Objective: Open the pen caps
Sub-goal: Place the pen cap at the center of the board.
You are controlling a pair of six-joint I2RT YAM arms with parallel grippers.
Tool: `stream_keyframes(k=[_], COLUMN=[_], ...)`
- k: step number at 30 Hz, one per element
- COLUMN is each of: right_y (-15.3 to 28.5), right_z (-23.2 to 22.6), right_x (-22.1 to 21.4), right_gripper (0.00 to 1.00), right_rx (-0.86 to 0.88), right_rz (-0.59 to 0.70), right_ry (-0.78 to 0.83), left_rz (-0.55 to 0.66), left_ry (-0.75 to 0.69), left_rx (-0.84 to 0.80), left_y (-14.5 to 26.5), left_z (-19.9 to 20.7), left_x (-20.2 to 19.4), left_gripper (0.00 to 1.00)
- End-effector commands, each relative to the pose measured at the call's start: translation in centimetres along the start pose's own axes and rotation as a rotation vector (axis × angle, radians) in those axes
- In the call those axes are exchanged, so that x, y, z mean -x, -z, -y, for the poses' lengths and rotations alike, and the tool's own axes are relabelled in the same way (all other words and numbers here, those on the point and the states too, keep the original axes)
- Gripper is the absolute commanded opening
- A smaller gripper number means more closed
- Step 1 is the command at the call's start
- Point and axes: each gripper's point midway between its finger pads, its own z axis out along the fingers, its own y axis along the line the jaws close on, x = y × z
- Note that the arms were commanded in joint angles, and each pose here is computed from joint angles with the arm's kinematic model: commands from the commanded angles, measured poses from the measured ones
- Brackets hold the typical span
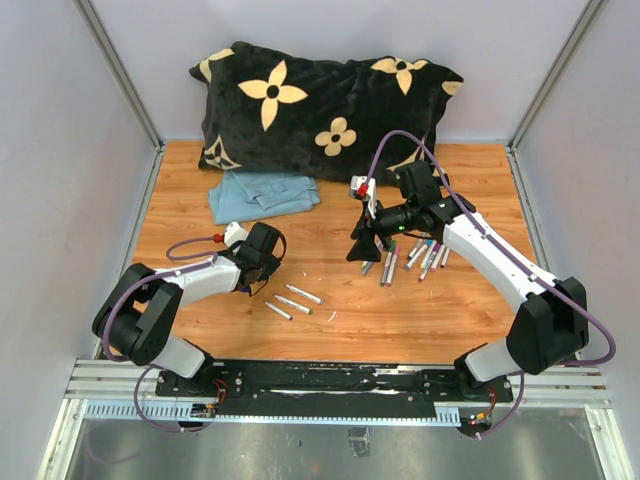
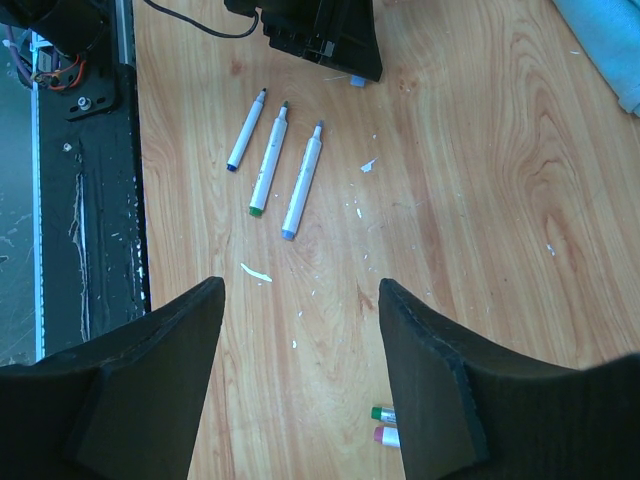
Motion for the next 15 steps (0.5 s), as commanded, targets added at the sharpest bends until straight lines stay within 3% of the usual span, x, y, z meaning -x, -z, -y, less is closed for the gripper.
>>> stream_keyframes(k=[1, 15], right_y=[0.9, 1.2], right_z=[0.1, 0.0], right_x=[0.5, 0.7], right_gripper=[0.64, 0.66], right_rx=[-0.004, -0.005], right_rz=[0.033, 0.044], right_ry=[-0.004, -0.005], left_rz=[0.015, 0.048], left_ry=[-0.030, -0.013], left_rx=[0.066, 0.036], left_y=[0.2, 1.5], left_z=[-1.8, -1.3], left_x=[-0.1, 1.2], left_gripper=[0.22, 0.31])
